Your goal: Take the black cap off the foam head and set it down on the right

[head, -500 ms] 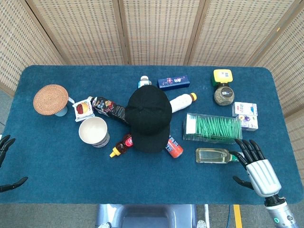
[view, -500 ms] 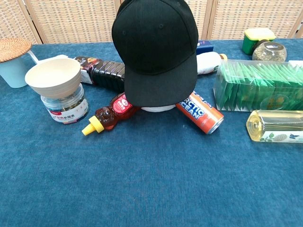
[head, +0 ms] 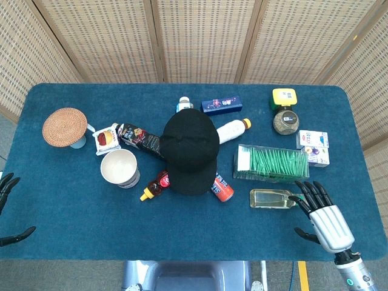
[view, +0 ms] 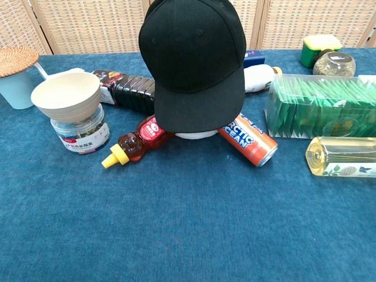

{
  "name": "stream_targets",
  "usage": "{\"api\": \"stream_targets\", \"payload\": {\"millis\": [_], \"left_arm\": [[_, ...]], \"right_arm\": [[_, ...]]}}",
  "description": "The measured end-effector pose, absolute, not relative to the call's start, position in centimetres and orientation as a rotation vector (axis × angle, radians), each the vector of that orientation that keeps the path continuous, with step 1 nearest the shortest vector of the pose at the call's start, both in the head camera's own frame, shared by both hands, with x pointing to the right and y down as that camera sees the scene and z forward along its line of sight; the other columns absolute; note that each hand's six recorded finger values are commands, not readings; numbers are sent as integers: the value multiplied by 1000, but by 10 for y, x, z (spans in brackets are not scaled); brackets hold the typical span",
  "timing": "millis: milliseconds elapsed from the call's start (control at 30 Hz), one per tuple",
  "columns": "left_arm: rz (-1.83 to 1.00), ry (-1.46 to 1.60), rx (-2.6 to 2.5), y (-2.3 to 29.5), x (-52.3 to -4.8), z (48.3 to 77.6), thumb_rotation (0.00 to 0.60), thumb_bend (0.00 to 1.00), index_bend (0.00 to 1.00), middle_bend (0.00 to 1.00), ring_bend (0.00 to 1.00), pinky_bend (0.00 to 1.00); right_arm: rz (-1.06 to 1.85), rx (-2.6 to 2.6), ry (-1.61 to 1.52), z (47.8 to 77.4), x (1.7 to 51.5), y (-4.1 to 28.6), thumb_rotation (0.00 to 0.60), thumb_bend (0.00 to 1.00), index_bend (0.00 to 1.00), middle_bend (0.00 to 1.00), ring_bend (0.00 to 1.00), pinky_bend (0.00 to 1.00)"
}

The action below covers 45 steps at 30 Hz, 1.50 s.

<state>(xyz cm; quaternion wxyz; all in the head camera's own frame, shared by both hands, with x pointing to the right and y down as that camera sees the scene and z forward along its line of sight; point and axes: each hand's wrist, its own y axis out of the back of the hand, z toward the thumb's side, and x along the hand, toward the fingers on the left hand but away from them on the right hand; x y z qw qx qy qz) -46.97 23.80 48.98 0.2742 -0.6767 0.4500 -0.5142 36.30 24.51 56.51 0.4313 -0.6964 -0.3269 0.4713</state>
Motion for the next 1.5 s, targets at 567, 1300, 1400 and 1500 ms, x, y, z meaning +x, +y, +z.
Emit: {"api": "stream_targets", "payload": {"millis": [567,1300,1400,1500], "left_arm": [[-1405,1213,-1828,229,-471,490,600,111,0,0,0,34],[-1423,1230,-1839,227,-476,496,600,112,0,0,0,34],[-1422,1230,-1841,228,-476,496,600,112,0,0,0,35],[-1423,1230,-1841,228,-477,496,600,112,0,0,0,34]], "right_arm": [[969,-1757,-563,595,299,233,600,57,259,121,95,123],[610,-1644,-457,600,176,207,600,57,242,173,180,279],[583,-1642,-436,604,165,209,600,57,242,174,180,286],[560,-1628,-413,610,154,211,600,58,242,174,180,293]]}}
